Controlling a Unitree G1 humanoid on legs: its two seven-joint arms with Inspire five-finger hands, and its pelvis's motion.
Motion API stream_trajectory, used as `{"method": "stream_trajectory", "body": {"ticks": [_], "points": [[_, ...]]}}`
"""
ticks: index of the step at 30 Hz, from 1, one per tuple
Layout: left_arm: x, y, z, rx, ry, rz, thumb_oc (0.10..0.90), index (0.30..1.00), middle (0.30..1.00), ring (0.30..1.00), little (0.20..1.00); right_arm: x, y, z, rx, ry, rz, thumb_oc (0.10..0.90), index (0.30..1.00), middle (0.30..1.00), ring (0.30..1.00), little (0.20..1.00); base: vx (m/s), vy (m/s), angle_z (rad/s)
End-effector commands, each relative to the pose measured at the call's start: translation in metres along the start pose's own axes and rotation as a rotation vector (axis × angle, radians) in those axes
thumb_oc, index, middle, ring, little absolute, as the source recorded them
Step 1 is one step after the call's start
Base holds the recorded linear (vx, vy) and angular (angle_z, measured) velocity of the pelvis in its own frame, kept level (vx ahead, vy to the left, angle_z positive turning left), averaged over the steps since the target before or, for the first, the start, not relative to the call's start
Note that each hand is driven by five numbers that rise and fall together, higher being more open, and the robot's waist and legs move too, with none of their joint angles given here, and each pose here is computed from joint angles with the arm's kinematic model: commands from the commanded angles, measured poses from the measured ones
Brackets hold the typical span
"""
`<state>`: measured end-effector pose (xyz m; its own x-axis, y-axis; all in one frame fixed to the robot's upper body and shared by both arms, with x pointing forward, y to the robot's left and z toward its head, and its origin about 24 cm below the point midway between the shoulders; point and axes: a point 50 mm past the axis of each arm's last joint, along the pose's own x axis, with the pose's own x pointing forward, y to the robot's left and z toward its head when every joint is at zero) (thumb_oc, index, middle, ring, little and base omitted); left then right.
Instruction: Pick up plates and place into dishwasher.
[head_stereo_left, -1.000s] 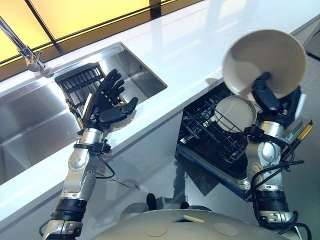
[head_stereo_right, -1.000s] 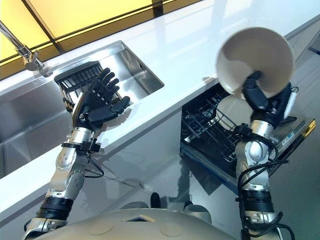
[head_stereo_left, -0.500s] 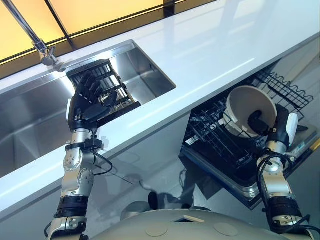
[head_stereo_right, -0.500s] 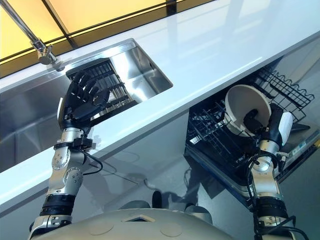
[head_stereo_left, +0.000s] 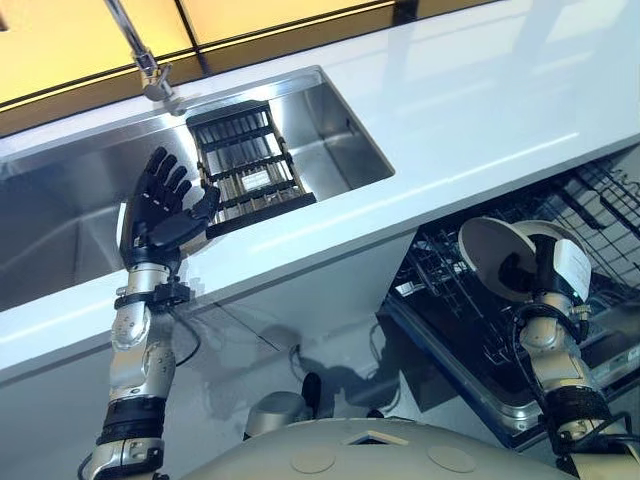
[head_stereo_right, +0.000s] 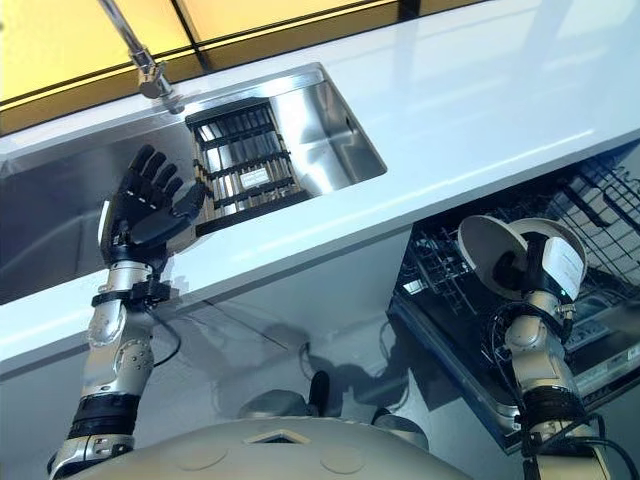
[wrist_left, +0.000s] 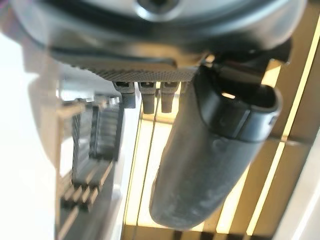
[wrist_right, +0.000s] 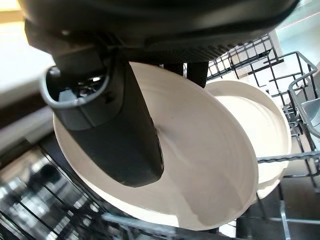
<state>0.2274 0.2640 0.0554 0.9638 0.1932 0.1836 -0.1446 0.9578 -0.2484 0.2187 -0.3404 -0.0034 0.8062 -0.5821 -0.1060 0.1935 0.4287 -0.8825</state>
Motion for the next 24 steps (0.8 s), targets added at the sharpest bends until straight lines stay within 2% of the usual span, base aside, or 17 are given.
{"method": "stream_trajectory", "body": {"ticks": [1,2,3,4,9,16,24], "points": [[0.003,0.007,0.026,0.075,-0.116,-0.035,0.8,0.9,0.9,0.9,0.9,0.022,-0.026,0.034,-0.038,-0.124,-0.045,0.1,0.3,0.3,0.3,0.2,-0.02,0.005,0.07],[0.003,0.006,0.027,0.075,-0.117,-0.038,0.8,0.9,0.9,0.9,0.9,0.021,-0.021,0.031,-0.047,-0.101,-0.025,0.1,0.3,0.3,0.3,0.2,0.0,0.0,0.0],[0.003,0.005,0.026,0.076,-0.117,-0.041,0.8,0.9,0.9,0.9,0.9,0.02,-0.018,0.03,-0.039,-0.085,-0.01,0.608,0.735,0.735,0.735,0.708,0.0,0.0,0.0],[0.003,0.004,0.027,0.075,-0.116,-0.044,0.8,0.9,0.9,0.9,0.9,0.019,-0.015,0.028,-0.027,-0.065,0.008,0.8,0.9,0.9,0.9,0.9,0.0,0.0,0.0],[0.004,0.002,0.026,0.072,-0.112,-0.047,0.8,0.9,0.9,0.9,0.9,0.011,-0.007,0.035,0.117,-0.059,0.021,0.8,0.9,0.9,0.9,0.9,0.0,0.0,0.0],[0.007,-0.002,0.024,0.07,-0.114,-0.048,0.8,0.9,0.9,0.9,0.9,-0.002,-0.012,0.064,0.456,-0.15,-0.01,0.8,0.9,0.9,0.9,0.9,-0.01,0.012,-0.12],[0.013,-0.009,0.027,0.073,-0.135,-0.075,0.8,0.9,0.9,0.9,0.9,-0.008,-0.031,0.082,0.555,-0.261,-0.12,0.8,0.9,0.9,0.9,0.9,-0.01,0.007,-0.16]]}}
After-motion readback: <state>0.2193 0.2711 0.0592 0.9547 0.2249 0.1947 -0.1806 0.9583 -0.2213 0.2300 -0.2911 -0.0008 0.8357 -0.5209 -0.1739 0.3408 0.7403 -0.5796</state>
